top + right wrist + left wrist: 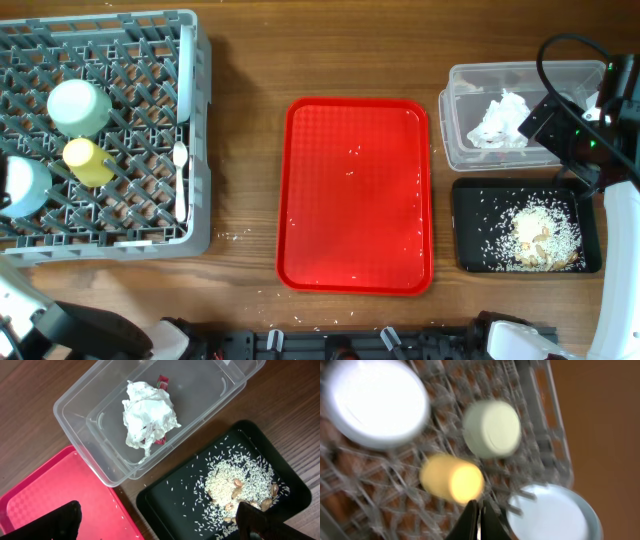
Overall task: Sort waste into correct bins and load items into the dishwasher rack
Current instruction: 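Open the left gripper and release the bowl upright in the rack, then lift the left gripper out of the rack and swing it over the red tray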
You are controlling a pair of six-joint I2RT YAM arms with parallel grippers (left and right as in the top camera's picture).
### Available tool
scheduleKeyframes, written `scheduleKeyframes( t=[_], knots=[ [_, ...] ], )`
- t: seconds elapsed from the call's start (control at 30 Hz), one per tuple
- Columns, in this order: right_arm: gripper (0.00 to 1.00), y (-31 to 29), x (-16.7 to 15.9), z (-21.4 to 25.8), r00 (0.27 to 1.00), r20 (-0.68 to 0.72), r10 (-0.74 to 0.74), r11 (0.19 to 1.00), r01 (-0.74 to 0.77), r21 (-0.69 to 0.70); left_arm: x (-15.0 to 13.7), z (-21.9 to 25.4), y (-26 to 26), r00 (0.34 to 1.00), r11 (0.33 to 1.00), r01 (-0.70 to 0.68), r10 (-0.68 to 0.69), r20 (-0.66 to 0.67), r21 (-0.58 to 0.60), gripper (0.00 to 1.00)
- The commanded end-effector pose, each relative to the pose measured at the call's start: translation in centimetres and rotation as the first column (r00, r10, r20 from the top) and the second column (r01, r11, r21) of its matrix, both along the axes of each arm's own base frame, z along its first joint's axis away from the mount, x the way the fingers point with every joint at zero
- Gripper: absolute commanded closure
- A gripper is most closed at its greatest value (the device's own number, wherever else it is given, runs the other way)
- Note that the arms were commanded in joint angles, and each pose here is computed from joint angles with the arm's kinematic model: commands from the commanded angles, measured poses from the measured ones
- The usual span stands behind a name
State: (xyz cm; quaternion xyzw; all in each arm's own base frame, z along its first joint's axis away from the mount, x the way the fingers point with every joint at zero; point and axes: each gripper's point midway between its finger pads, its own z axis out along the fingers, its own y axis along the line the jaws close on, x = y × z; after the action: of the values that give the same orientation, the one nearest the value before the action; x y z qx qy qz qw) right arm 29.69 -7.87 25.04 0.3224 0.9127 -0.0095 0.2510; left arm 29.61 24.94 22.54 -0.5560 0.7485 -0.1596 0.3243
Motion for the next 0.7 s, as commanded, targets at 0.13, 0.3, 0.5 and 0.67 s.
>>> scheduleKeyframes(
  t=[0.13, 0.3, 0.5, 0.67],
  knots=[
    [0.0, 0.0, 0.1, 0.6, 1.0, 0.021, -0.001, 1.0, 0.001, 0.002, 0.3, 0.2, -13.9, 0.962, 0.873, 0.258, -0.272, 0.026, -0.415, 0.96],
    [0.0, 0.0, 0.1, 0.6, 1.0, 0.021, -0.001, 1.0, 0.001, 0.002, 1.0, 1.3, -21.9, 0.818, 0.715, 0.557, -0.562, 0.126, -0.422, 0.91],
    [0.0, 0.0, 0.1, 0.6, 1.0, 0.021, -0.001, 1.0, 0.001, 0.002, 0.1, 1.2, -29.4, 0.629, 0.539, 0.736, -0.767, 0.123, -0.409, 0.88],
    [0.0, 0.0, 0.1, 0.6, 1.0, 0.021, -0.001, 1.0, 0.001, 0.002, -2.1, 0.5, -36.8, 0.38, 0.328, 0.869, -0.922, 0.076, -0.37, 0.71]
  ],
)
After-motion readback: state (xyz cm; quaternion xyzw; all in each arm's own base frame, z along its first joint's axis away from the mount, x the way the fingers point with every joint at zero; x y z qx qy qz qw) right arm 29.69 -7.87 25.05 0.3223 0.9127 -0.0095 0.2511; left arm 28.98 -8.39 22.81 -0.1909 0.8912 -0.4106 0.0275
